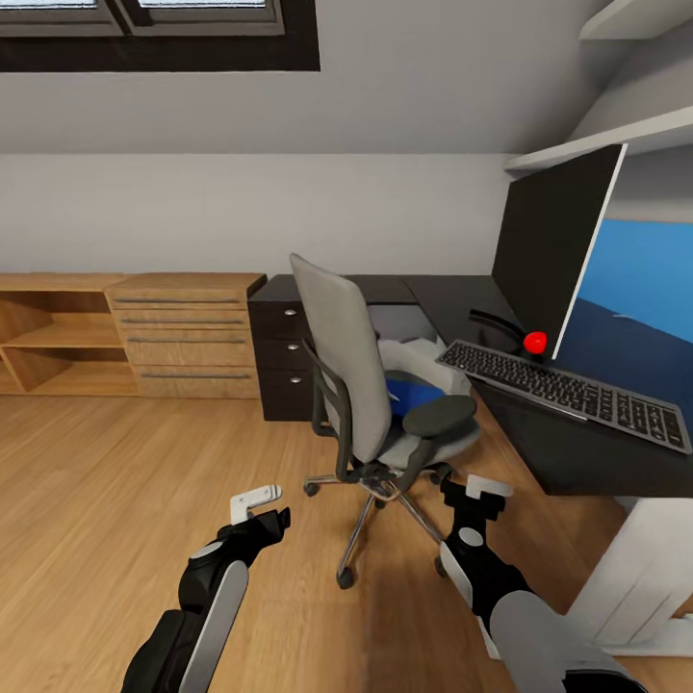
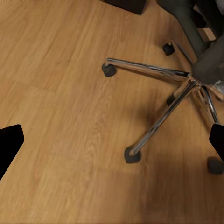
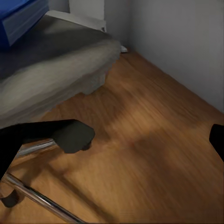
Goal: In the bedroom, organize the workspace by keeping the computer under the desk, ensuring the monitor is on the desk, placing the keyboard on the desk next to the monitor, placing the mouse on the desk next to the keyboard, moving the folder from the swivel chair onto the desk next to the mouse, stacking the notebook on top of the folder with the pen on top of the notebook, and positioning the swivel chair next to the desk.
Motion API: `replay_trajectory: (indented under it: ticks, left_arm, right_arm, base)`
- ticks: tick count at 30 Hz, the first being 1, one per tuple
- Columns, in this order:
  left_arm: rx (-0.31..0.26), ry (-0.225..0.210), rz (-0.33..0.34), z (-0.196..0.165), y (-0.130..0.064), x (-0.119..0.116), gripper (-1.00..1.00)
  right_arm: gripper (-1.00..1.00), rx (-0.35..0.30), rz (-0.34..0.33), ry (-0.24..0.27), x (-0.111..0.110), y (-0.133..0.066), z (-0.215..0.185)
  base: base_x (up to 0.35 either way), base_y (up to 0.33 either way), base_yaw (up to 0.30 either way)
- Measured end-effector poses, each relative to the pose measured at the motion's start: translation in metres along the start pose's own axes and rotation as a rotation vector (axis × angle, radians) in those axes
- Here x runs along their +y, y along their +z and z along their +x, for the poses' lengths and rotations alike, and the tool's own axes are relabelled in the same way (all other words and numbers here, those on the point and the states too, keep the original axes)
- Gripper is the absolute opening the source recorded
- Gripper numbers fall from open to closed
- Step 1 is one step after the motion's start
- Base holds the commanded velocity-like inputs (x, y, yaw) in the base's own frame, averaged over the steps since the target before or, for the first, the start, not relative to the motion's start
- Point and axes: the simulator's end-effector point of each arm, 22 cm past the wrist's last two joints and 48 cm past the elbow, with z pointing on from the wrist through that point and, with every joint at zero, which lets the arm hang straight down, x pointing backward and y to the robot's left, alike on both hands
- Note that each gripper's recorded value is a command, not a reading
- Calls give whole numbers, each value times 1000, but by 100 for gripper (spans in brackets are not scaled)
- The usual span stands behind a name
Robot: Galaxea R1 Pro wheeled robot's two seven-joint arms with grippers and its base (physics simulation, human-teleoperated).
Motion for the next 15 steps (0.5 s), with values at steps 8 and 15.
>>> replay_trajectory:
  ticks: [8, 15]
  left_arm:
    - [-1, 1, -2, 0, 0, 0, 100]
    - [0, 2, -4, 0, 1, 1, 100]
  right_arm:
    - [100, -2, -7, -2, 3, -1, 0]
    - [100, -10, -22, -4, 11, -3, -3]
  base:
    - [130, 0, 0]
    - [9, 0, 0]
